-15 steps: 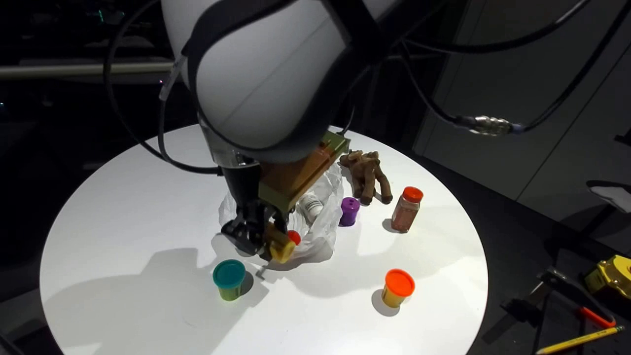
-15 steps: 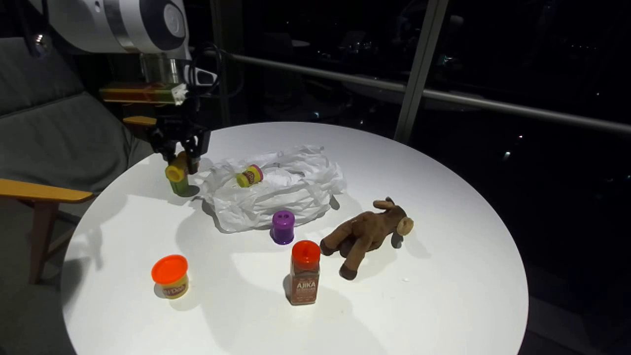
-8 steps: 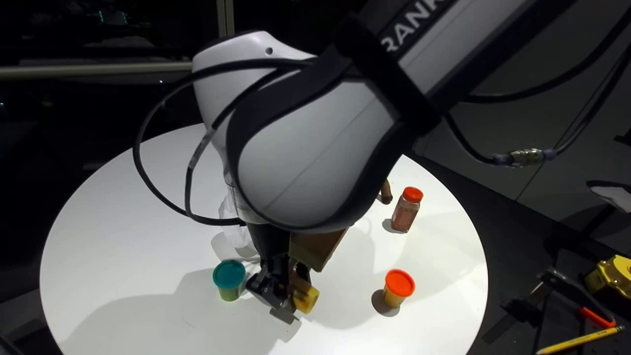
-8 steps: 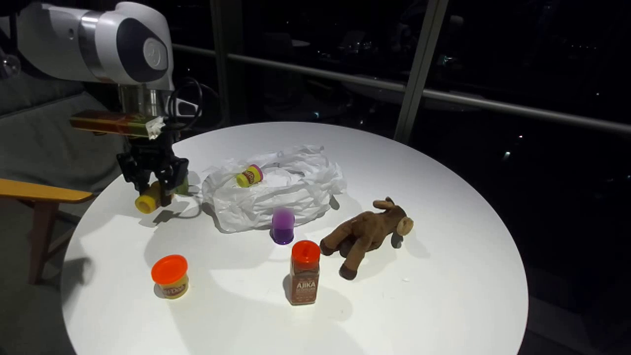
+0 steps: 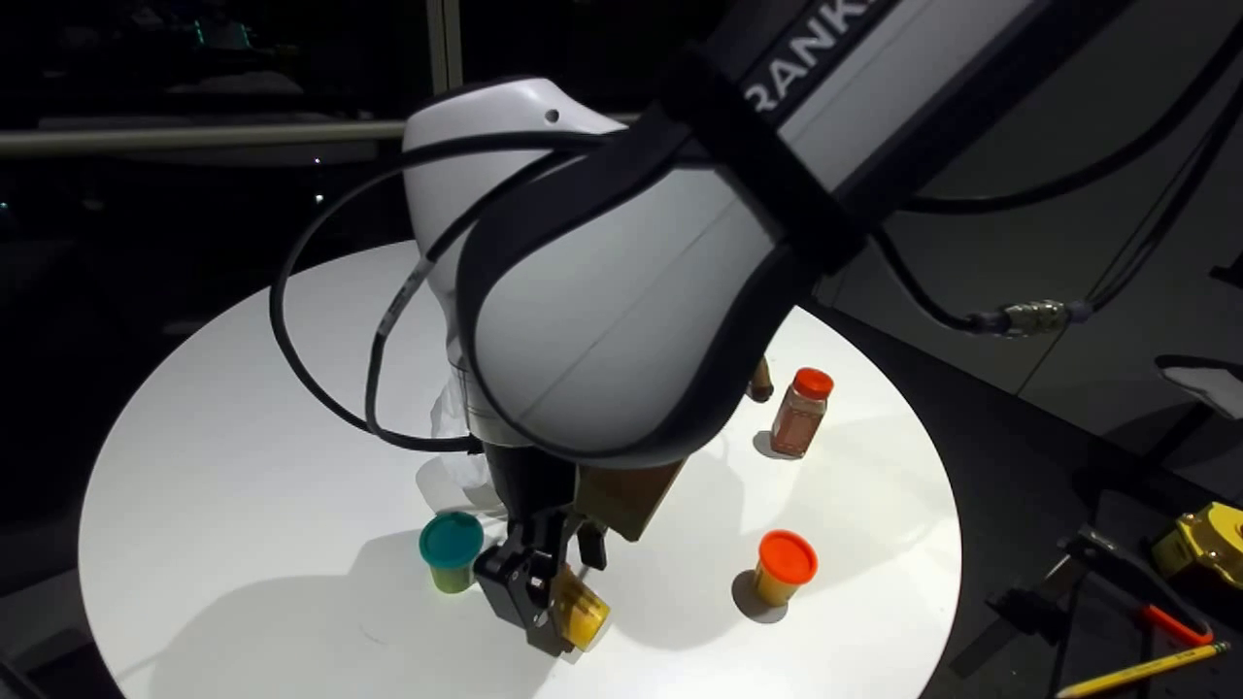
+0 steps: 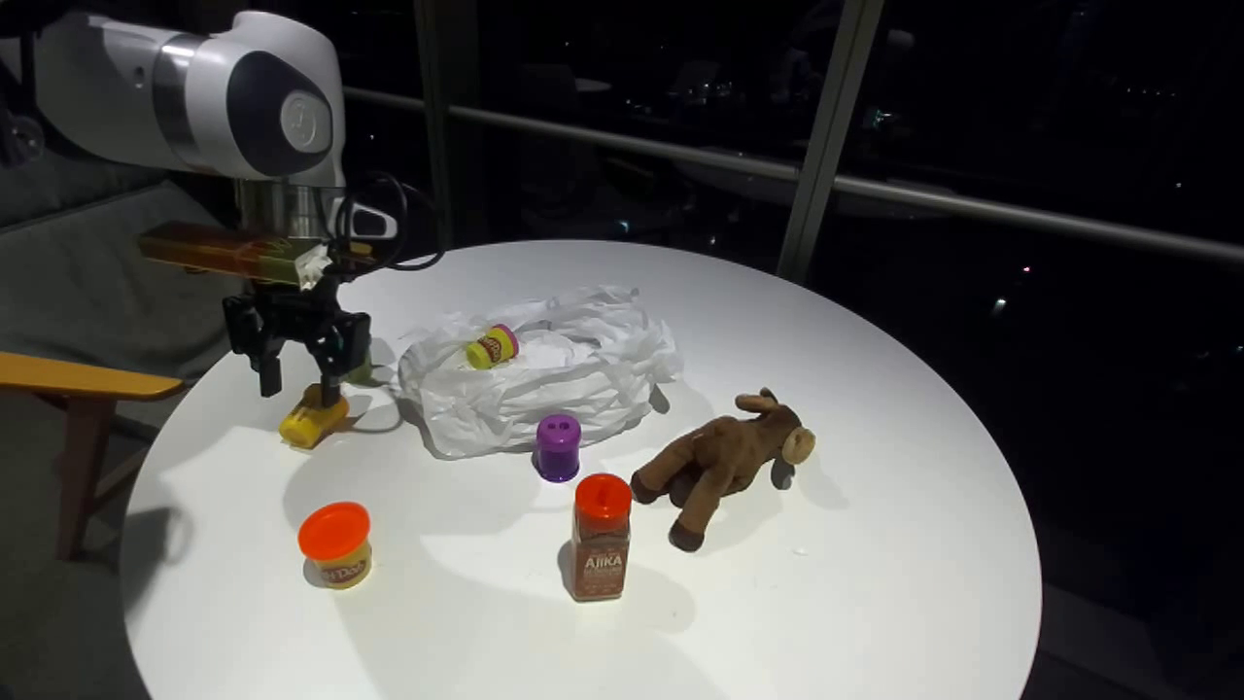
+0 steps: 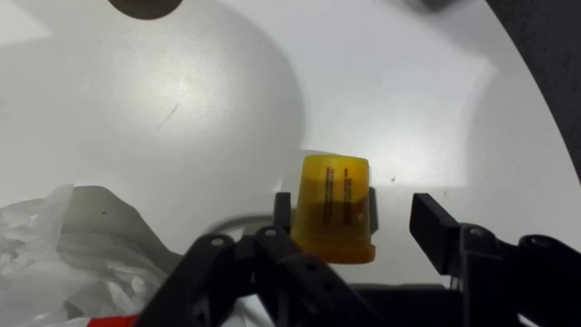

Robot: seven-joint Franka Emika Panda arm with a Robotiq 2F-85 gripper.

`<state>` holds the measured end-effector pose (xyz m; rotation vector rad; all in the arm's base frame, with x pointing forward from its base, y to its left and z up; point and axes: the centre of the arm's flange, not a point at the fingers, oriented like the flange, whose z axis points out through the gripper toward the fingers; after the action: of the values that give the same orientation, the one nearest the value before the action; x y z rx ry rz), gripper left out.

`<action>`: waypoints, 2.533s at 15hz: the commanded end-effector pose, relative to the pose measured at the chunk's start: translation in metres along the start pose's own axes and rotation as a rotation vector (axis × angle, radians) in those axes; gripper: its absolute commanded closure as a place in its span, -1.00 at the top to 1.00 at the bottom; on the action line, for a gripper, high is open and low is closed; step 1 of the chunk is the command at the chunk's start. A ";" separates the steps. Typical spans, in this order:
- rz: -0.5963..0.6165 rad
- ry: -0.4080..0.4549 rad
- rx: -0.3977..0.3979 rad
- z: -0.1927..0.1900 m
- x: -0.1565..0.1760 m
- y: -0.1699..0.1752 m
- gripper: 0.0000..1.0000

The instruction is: Remove the contents from the plastic.

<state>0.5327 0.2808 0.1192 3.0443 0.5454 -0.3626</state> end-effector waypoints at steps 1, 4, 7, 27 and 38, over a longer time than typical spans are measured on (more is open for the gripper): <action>0.007 0.050 0.024 -0.009 -0.004 0.004 0.98; 0.045 0.110 0.025 -0.023 -0.001 0.012 1.00; 0.110 0.188 0.020 -0.045 0.009 0.024 1.00; 0.555 0.304 -0.050 -0.036 0.117 0.121 1.00; 0.669 0.349 -0.061 -0.037 0.128 0.142 1.00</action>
<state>0.6923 0.1924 0.1189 3.0179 -0.4011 0.1811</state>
